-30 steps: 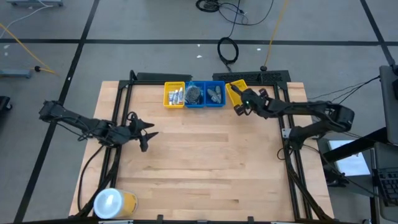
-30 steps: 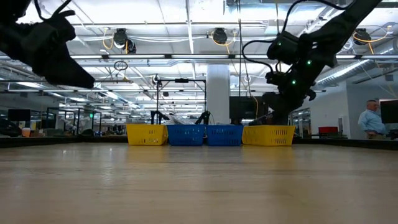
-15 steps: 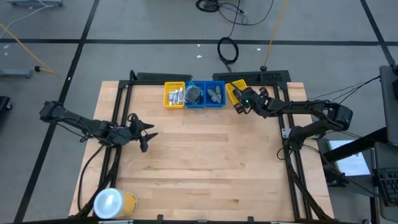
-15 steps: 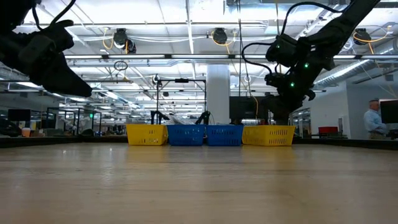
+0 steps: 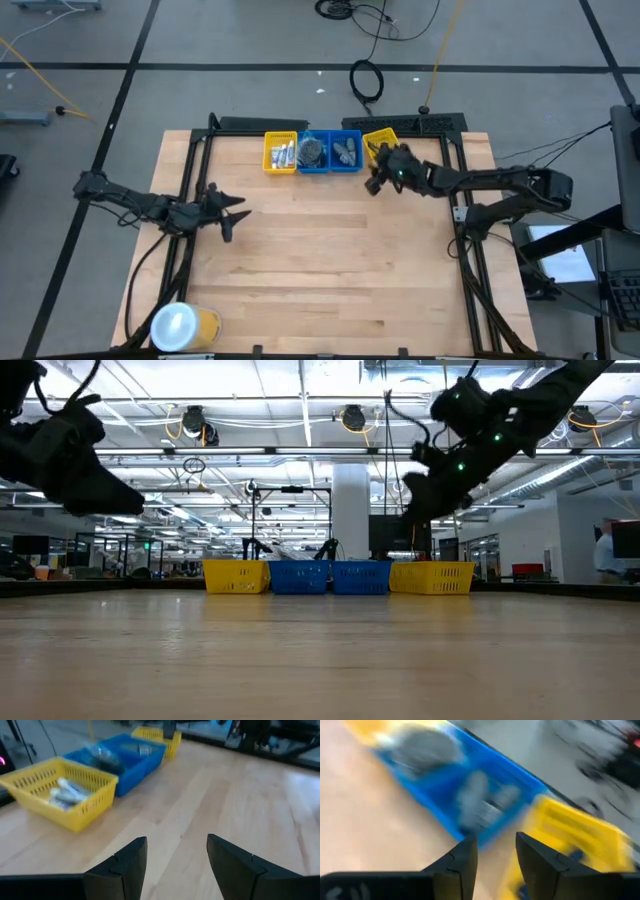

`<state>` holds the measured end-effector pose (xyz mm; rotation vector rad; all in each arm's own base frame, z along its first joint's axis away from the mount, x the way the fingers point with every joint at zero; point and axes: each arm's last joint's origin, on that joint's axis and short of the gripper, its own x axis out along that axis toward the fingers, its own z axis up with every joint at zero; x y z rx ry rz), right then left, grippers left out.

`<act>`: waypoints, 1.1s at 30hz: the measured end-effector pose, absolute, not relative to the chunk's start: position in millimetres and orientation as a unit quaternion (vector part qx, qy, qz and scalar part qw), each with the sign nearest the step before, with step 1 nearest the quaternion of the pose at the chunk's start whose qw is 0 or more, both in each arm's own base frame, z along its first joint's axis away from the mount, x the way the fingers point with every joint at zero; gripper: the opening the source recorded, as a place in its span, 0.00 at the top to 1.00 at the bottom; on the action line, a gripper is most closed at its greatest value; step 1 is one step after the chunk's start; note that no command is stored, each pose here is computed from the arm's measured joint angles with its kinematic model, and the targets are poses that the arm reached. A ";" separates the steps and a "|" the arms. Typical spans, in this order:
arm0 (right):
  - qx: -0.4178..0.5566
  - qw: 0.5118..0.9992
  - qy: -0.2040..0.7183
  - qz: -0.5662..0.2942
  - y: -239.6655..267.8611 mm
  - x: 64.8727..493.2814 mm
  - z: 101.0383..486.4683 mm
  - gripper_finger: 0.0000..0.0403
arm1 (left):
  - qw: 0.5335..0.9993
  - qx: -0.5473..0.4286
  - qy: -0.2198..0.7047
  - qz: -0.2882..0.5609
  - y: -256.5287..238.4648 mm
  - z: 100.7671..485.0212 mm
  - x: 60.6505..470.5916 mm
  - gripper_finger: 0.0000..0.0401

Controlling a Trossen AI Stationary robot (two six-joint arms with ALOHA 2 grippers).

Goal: Pick & Place Travel size toiletries
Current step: Return to Home Position

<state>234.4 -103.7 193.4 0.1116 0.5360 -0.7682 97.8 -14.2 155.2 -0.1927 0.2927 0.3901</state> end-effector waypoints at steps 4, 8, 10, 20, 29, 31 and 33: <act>0.035 0.945 0.183 -0.270 -79.2 245.5 195.6 0.71 | 0.973 -0.083 0.112 0.184 -14.4 160.5 98.8 0.48; 0.044 0.961 0.143 -0.232 -54.5 242.4 184.9 0.73 | 0.974 -0.076 0.110 0.183 -14.2 160.5 98.2 0.48; 0.039 0.961 0.144 -0.234 -44.0 239.4 178.6 0.75 | 0.974 -0.069 0.113 0.183 -14.1 160.2 98.1 0.48; 0.050 0.965 0.144 -0.212 -12.8 210.3 149.9 0.83 | 0.972 -0.065 0.110 0.195 -13.4 160.5 97.9 0.48; 0.066 0.974 -0.024 -0.217 -7.5 161.2 152.5 0.95 | 0.969 -0.058 0.107 0.215 -12.2 160.8 97.5 0.48; 0.041 0.973 -0.007 -0.229 -8.1 158.3 152.5 0.97 | 0.969 -0.055 0.104 0.219 -11.9 161.4 96.9 0.48; 0.013 0.973 -0.001 -0.231 -8.3 156.2 154.5 0.98 | 0.968 -0.057 0.096 0.225 -11.2 162.7 96.1 0.48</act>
